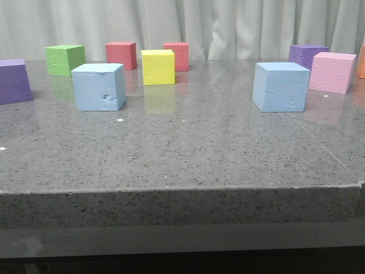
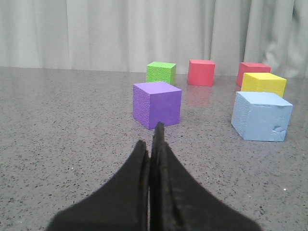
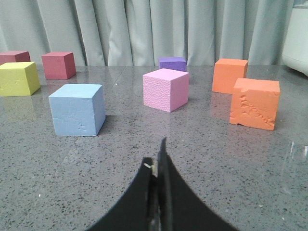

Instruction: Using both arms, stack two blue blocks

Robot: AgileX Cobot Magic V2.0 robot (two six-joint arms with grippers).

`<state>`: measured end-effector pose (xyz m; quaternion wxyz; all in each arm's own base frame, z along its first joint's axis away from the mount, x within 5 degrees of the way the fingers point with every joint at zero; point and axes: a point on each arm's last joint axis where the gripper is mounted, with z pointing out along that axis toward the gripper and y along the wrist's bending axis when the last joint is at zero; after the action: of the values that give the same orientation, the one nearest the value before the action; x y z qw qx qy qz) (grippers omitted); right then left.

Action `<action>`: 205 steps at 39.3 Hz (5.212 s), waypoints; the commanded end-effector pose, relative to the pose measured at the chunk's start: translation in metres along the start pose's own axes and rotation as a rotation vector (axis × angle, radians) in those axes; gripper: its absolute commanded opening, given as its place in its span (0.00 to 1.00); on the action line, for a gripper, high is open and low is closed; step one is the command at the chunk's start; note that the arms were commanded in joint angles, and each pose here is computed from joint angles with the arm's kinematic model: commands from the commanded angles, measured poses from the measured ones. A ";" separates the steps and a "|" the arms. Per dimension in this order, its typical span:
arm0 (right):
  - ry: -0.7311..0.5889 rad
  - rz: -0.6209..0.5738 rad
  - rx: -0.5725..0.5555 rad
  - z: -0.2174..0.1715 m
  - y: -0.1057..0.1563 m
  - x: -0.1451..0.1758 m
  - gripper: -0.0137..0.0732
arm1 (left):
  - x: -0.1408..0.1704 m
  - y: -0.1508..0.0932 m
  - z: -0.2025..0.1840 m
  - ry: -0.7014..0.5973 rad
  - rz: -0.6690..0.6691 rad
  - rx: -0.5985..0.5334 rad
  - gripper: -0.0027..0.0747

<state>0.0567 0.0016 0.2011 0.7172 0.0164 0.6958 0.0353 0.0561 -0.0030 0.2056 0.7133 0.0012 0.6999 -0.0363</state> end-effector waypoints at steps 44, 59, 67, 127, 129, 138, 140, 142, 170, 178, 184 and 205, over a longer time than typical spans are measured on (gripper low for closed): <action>-0.229 -0.004 0.001 -0.008 0.002 -0.043 0.08 | -0.043 -0.001 -0.009 -0.252 -0.074 0.014 0.01; -0.097 -0.054 -0.018 -0.022 0.011 -0.128 0.08 | -0.142 -0.008 -0.029 -0.253 -0.083 0.035 0.01; 0.006 -0.055 -0.015 0.004 0.013 -0.155 0.08 | -0.169 -0.011 -0.007 -0.066 -0.080 0.031 0.01; 0.211 -0.083 0.002 0.051 0.010 -0.138 0.85 | -0.160 -0.008 0.037 0.104 -0.019 -0.004 0.66; 0.209 -0.083 0.002 0.051 0.010 -0.138 0.85 | -0.160 -0.008 0.037 0.104 -0.019 -0.004 0.64; 0.194 -0.082 0.002 0.052 0.010 -0.140 0.85 | -0.160 -0.008 0.037 0.104 -0.019 -0.004 0.59; 0.202 -0.083 -0.001 0.053 0.011 -0.144 0.85 | -0.160 -0.008 0.037 0.104 -0.019 -0.004 0.58; 0.227 -0.078 -0.004 0.055 0.012 -0.149 0.85 | -0.160 -0.008 0.037 0.104 -0.019 -0.004 0.57; 0.815 -0.041 -0.308 0.174 0.085 -0.196 0.85 | -0.160 -0.008 0.037 0.104 -0.019 -0.004 0.53; 0.941 -0.003 -0.134 0.233 0.089 -0.192 0.85 | -0.160 -0.008 0.037 0.104 -0.019 -0.004 0.53; 1.000 0.008 -0.076 0.269 0.095 -0.183 0.85 | -0.160 -0.008 0.037 0.104 -0.019 -0.004 0.53; 1.035 0.012 -0.059 0.330 0.108 -0.142 0.91 | -0.160 -0.008 0.037 0.104 -0.019 -0.004 0.53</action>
<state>0.3802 0.1093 0.3363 0.2217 -0.0219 0.9733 0.0555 0.0882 -0.0052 0.3492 0.6363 -0.0016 0.7705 -0.0388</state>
